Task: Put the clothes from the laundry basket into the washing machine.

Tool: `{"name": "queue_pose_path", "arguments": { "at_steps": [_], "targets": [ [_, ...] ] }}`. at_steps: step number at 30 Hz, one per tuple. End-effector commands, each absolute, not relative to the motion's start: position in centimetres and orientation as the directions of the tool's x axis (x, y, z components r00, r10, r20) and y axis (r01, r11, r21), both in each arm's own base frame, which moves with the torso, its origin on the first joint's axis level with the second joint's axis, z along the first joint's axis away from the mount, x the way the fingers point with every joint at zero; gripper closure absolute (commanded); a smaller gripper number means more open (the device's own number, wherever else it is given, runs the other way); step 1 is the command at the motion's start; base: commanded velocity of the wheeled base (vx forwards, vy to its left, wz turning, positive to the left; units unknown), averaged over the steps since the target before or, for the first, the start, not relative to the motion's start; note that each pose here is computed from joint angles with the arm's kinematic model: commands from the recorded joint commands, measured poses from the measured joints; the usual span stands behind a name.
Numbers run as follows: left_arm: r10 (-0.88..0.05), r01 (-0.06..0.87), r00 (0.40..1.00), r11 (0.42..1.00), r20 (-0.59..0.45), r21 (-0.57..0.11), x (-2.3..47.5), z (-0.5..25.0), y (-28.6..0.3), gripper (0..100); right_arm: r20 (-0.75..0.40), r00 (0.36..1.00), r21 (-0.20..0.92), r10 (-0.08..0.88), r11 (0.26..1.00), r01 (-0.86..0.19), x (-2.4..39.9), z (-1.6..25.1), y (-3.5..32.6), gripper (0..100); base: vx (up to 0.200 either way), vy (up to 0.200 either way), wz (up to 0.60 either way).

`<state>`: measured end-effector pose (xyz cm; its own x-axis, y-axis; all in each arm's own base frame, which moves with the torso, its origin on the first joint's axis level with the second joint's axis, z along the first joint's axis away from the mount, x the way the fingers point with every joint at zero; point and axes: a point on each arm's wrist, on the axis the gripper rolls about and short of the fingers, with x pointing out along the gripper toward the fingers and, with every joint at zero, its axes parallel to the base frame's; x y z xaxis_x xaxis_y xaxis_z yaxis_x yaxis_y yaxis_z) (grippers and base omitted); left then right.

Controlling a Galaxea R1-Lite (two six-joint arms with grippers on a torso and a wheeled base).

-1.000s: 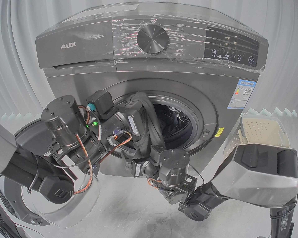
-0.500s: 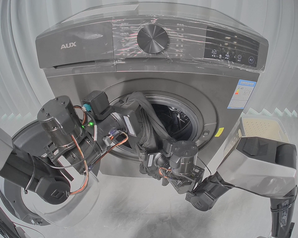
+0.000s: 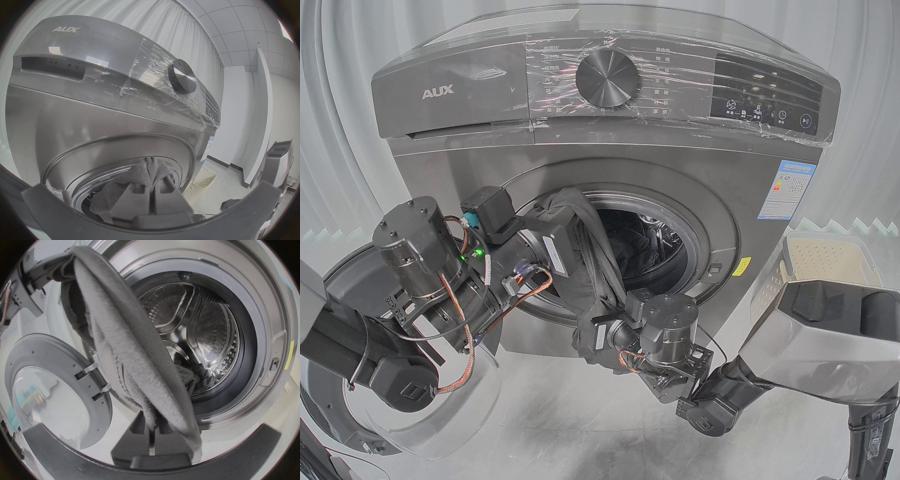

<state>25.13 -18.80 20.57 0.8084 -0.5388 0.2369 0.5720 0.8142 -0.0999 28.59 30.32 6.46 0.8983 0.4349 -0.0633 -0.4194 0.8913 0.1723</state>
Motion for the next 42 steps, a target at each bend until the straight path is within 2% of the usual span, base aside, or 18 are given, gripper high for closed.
{"name": "queue_pose_path", "arguments": {
  "at_steps": [1,6,15,22,30,31,42],
  "targets": [
    [-0.522,0.553,0.822,0.827,0.228,-0.098,25.5,20.3,-18.2,100,-0.06,0.886,0.17,0.459,0.88,-0.444,27.0,7.6,30.1,100,0.0,0.0,0.0],
    [-0.508,0.539,0.831,0.837,0.226,-0.098,25.9,20.3,-17.8,100,-0.066,0.869,0.146,0.49,0.867,-0.477,24.8,8.8,28.7,100,0.0,0.0,0.0],
    [-0.492,0.523,0.839,0.847,0.231,-0.094,26.3,20.3,-17.5,100,-0.01,0.821,0.157,0.571,0.812,-0.562,22.0,11.8,26.6,100,0.0,0.0,0.0],
    [-0.492,0.523,0.838,0.848,0.237,-0.091,26.4,20.5,-17.5,100,-0.025,0.816,0.143,0.577,0.81,-0.568,21.6,11.0,25.5,100,0.0,0.0,0.0],
    [-0.497,0.53,0.832,0.843,0.246,-0.091,26.1,20.8,-17.6,100,-0.069,0.851,0.109,0.52,0.852,-0.512,23.7,9.3,24.6,100,0.0,0.0,0.0],
    [-0.498,0.532,0.831,0.842,0.247,-0.091,26.0,20.8,-17.6,100,-0.069,0.857,0.109,0.511,0.858,-0.503,24.1,9.2,24.5,0,0.0,0.0,0.0],
    [-0.514,0.551,0.818,0.829,0.257,-0.097,25.2,21.2,-17.8,100,-0.065,0.887,0.106,0.458,0.887,-0.45,28.2,7.2,25.4,0,0.0,0.0,0.0]
  ]
}}
